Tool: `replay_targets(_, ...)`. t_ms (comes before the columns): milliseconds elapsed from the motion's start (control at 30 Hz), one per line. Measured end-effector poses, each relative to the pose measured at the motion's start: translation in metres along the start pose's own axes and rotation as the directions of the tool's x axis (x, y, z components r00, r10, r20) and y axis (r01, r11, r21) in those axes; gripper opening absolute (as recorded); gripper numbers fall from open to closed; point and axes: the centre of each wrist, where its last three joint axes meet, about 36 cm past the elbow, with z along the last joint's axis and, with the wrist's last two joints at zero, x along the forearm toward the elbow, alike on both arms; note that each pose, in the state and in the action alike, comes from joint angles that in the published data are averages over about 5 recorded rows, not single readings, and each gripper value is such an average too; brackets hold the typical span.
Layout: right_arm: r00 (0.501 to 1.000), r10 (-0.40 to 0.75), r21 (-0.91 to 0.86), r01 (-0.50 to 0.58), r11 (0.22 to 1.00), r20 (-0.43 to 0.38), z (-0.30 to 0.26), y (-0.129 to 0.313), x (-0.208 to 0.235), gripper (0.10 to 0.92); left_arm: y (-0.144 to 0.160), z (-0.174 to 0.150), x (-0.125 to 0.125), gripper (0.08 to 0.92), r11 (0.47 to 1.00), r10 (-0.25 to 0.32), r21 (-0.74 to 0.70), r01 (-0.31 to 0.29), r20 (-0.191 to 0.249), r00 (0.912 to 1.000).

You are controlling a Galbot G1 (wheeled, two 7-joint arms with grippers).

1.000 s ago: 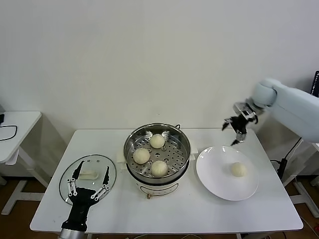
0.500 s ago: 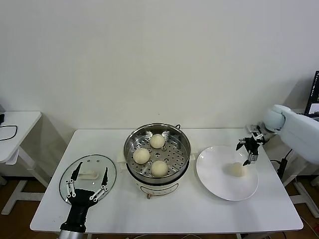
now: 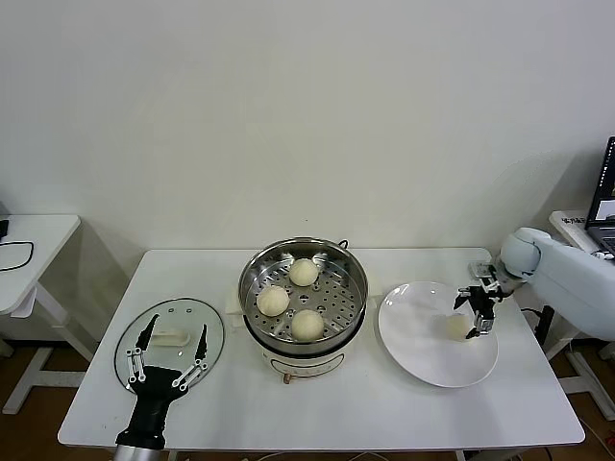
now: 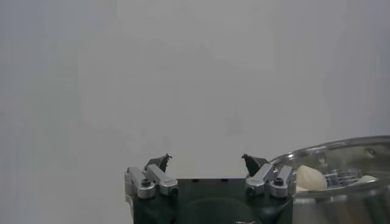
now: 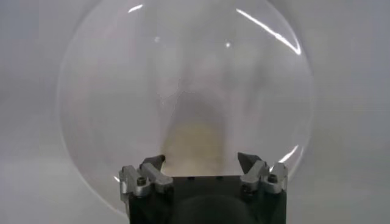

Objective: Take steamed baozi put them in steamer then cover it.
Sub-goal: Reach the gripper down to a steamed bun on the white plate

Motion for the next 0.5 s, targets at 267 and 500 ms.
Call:
replay_targets(267, 1.0, 0.0, 0.007, 0.0, 1.0, -0.01, -0.0013, 0.0035, -0.0085, 0.796, -0.0004, 0.0025, 0.0005, 0.823, 1.0, -0.002, 0.002, 0.002, -0.003, 1.0)
replay_targets(500, 1.0, 0.004, 0.018, -0.004, 1.0, -0.013, -0.0034, 0.0052, -0.0089, 0.698, 0.0002, 0.0039, 0.0, 0.823, 1.0, -0.002, 0.0, 0.002, -0.002, 1.0)
